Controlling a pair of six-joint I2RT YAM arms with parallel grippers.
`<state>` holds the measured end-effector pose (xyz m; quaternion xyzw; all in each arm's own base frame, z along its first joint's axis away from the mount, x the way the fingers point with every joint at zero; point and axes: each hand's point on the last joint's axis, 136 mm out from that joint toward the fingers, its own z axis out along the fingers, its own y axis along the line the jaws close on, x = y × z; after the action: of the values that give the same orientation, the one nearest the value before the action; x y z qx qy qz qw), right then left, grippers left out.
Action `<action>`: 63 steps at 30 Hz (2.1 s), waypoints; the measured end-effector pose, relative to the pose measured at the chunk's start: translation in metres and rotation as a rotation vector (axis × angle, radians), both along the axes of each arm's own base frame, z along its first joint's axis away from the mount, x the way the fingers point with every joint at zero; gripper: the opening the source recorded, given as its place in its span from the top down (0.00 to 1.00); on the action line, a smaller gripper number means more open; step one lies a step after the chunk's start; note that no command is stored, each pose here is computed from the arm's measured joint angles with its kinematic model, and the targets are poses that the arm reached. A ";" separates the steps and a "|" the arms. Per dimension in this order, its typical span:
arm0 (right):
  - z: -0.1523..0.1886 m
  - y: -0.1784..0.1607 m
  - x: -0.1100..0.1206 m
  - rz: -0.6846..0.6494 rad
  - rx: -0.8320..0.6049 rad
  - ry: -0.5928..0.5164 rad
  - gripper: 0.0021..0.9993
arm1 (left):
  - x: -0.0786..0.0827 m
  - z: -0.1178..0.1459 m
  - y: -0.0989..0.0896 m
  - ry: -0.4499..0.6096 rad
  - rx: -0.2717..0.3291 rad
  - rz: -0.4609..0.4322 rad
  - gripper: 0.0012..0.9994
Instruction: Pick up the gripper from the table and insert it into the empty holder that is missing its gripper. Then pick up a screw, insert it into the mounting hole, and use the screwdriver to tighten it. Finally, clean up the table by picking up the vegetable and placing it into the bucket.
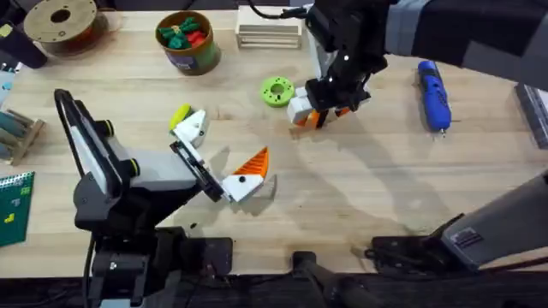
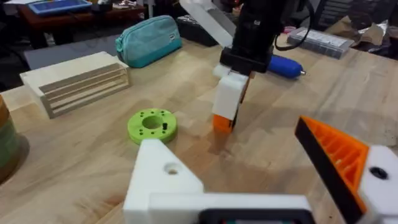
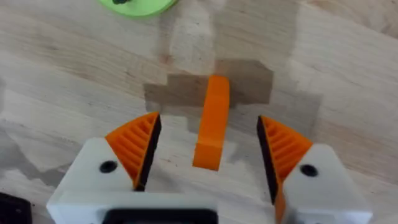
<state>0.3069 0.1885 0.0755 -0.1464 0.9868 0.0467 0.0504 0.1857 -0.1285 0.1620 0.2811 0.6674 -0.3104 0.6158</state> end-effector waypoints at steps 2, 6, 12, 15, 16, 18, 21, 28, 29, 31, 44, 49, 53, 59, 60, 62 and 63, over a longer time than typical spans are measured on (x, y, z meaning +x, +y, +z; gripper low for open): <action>0.000 0.000 0.000 0.000 0.000 0.000 0.11 | 0.000 0.000 0.000 0.000 0.000 0.000 0.07; 0.000 0.000 0.000 0.000 0.000 0.000 0.12 | 0.000 0.000 0.000 0.000 0.000 0.000 0.07; 0.000 -0.001 -0.001 0.000 -0.003 0.006 0.12 | 0.000 0.000 0.000 0.000 0.000 0.000 0.07; 0.000 -0.003 -0.005 0.000 -0.011 0.019 0.12 | 0.000 0.000 0.000 0.000 0.000 0.000 0.07; 0.000 -0.003 -0.005 0.000 -0.013 0.022 0.12 | 0.000 0.000 0.000 0.000 0.000 0.000 0.07; 0.001 -0.003 -0.005 0.000 -0.012 0.020 0.12 | 0.000 0.000 0.000 0.000 0.000 0.000 0.07; 0.005 -0.001 -0.003 0.000 -0.008 0.014 0.12 | 0.000 0.000 0.000 0.000 0.000 0.000 0.07; 0.014 0.000 0.000 0.000 -0.006 0.010 0.19 | 0.000 0.000 0.000 0.000 0.000 0.000 0.07; 0.014 0.000 -0.001 0.000 -0.007 0.012 0.25 | 0.000 0.000 0.000 0.000 0.000 0.000 0.07; 0.014 -0.001 -0.002 -0.002 -0.010 0.019 0.41 | 0.000 0.000 0.000 0.000 0.000 0.000 0.07; 0.016 -0.004 -0.008 0.012 -0.017 0.043 0.99 | 0.000 0.000 0.000 0.000 0.000 0.000 0.07; 0.039 0.001 -0.008 0.060 0.068 0.083 0.99 | 0.000 0.000 0.000 0.000 0.000 0.000 0.07; 0.075 0.000 -0.007 0.091 0.199 0.103 0.99 | 0.000 0.000 0.000 0.000 0.000 0.000 0.07; 0.110 -0.017 -0.011 0.034 0.420 0.167 1.00 | 0.000 0.000 0.000 0.000 0.000 0.000 0.07; 0.112 -0.020 -0.009 0.025 0.448 0.166 1.00 | 0.000 0.000 0.000 0.000 0.000 0.000 0.07; 0.116 -0.026 -0.004 0.005 0.488 0.158 1.00 | 0.000 0.000 0.000 0.000 0.000 0.000 0.07; 0.117 -0.029 -0.002 0.000 0.502 0.151 1.00 | 0.000 0.000 0.000 0.000 0.000 0.000 0.07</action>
<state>0.3047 0.1600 0.1929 -0.1252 0.9453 0.3010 0.0111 0.1857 -0.1285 0.1620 0.2810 0.6674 -0.3105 0.6157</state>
